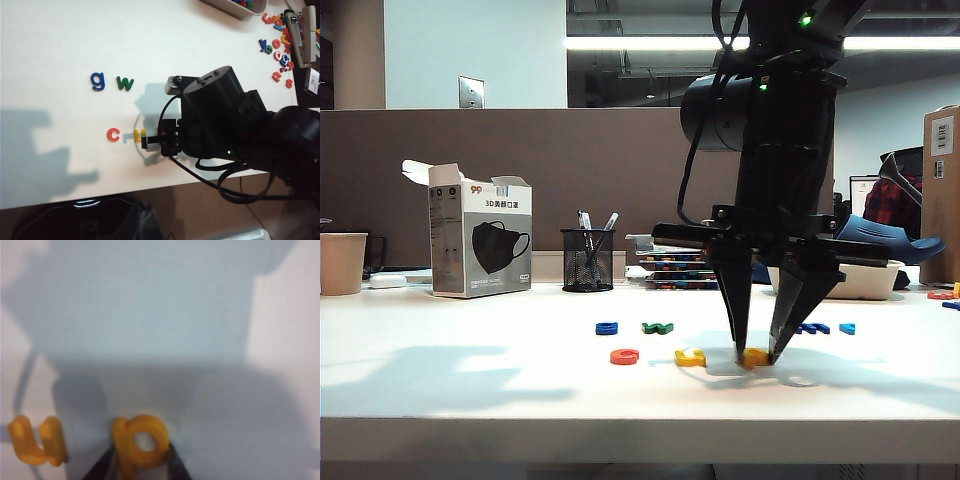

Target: Select the appropriate letters from the row of letter magnets placed on the table to arrange into the word "cup".

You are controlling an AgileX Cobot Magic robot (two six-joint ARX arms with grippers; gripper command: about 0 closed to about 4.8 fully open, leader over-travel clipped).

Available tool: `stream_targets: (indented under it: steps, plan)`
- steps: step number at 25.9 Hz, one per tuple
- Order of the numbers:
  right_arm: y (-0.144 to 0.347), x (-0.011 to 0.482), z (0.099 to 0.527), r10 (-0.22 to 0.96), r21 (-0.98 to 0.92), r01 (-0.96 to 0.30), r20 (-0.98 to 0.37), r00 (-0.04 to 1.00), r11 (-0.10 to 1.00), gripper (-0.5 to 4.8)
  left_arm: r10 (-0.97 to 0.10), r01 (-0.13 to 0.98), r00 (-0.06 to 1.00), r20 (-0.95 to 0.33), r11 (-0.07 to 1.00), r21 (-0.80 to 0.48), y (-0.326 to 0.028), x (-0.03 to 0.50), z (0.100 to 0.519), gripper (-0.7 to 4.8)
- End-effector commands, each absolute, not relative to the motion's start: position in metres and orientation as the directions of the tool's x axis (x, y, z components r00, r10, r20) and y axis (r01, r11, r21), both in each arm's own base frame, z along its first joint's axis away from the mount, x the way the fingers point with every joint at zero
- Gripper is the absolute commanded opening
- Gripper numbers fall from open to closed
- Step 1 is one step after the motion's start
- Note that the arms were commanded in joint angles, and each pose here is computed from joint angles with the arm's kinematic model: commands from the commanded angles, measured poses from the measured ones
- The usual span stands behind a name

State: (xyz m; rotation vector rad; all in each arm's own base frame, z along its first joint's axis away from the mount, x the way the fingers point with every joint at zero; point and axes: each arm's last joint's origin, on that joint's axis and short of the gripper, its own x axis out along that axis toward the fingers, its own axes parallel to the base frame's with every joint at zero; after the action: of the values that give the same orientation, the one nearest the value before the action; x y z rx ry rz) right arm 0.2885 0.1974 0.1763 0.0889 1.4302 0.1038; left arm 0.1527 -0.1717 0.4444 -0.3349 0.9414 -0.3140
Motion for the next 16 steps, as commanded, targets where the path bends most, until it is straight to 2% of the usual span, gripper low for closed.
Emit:
stream_targets:
  steps: [1,9,12,16]
  plan:
    - [0.1972,0.2874,0.1725,0.115,0.115,-0.006,-0.986,0.118,0.993,1.16,-0.412,0.119,0.558,-0.72,0.899,-0.422,-0.1714,0.1523,0.4465,-0.05]
    - [0.1973,0.2874,0.1726,0.115,0.115,-0.006,-0.986,0.118,0.993,1.19,-0.412,0.119,0.558,-0.72,0.899,-0.422,-0.1714,0.1523,0.4465,-0.05]
    - [0.1972,0.2874,0.1726,0.115,0.115,-0.006,-0.987,0.117,0.993,1.55,-0.412,0.119,0.558,-0.72,0.899,-0.422,-0.1714,0.1523,0.4465,-0.05]
    - [0.1972,0.2873,0.1726,0.114,0.114,-0.007,-0.987,0.116,0.993,1.6,-0.413,0.119,0.558,-0.72,0.898,-0.422,-0.1714,0.1523,0.4465,-0.05]
